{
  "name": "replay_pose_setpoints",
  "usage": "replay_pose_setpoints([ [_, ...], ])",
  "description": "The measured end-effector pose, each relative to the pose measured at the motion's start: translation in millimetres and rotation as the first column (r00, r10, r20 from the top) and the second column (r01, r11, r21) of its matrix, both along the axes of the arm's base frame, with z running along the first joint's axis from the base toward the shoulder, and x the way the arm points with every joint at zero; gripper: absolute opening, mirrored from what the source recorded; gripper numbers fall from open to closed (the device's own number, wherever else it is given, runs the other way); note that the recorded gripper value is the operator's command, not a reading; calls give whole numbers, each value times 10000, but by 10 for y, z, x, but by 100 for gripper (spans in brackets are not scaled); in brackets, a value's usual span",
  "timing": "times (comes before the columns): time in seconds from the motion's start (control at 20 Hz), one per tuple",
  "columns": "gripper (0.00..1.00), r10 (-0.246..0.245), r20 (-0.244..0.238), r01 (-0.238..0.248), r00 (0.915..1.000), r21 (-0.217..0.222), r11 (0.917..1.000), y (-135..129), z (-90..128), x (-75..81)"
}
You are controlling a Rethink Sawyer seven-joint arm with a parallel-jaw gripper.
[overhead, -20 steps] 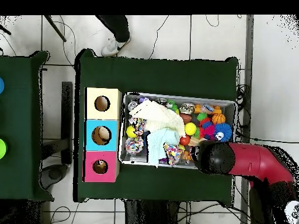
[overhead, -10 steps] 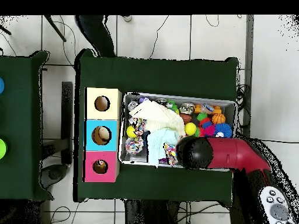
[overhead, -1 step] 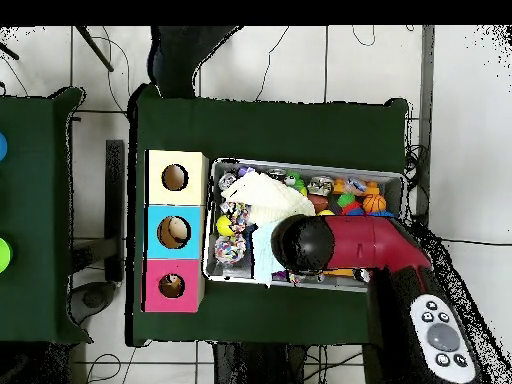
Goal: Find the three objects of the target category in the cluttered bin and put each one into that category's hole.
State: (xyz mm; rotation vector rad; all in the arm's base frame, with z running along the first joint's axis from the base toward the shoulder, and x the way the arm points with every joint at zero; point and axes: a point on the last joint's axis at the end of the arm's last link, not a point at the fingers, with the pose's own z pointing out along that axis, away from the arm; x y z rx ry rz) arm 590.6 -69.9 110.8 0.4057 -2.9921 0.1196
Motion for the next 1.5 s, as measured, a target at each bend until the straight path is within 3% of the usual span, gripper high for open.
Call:
replay_pose_setpoints([
  [0.75,100,537,347,-535,9980,-49,9986,792,109,806],
  [1.15,100,502,578,-507,9971,77,9987,965,-108,1120],
  [1.5,100,246,481,-252,9985,118,9996,932,-324,1213],
])
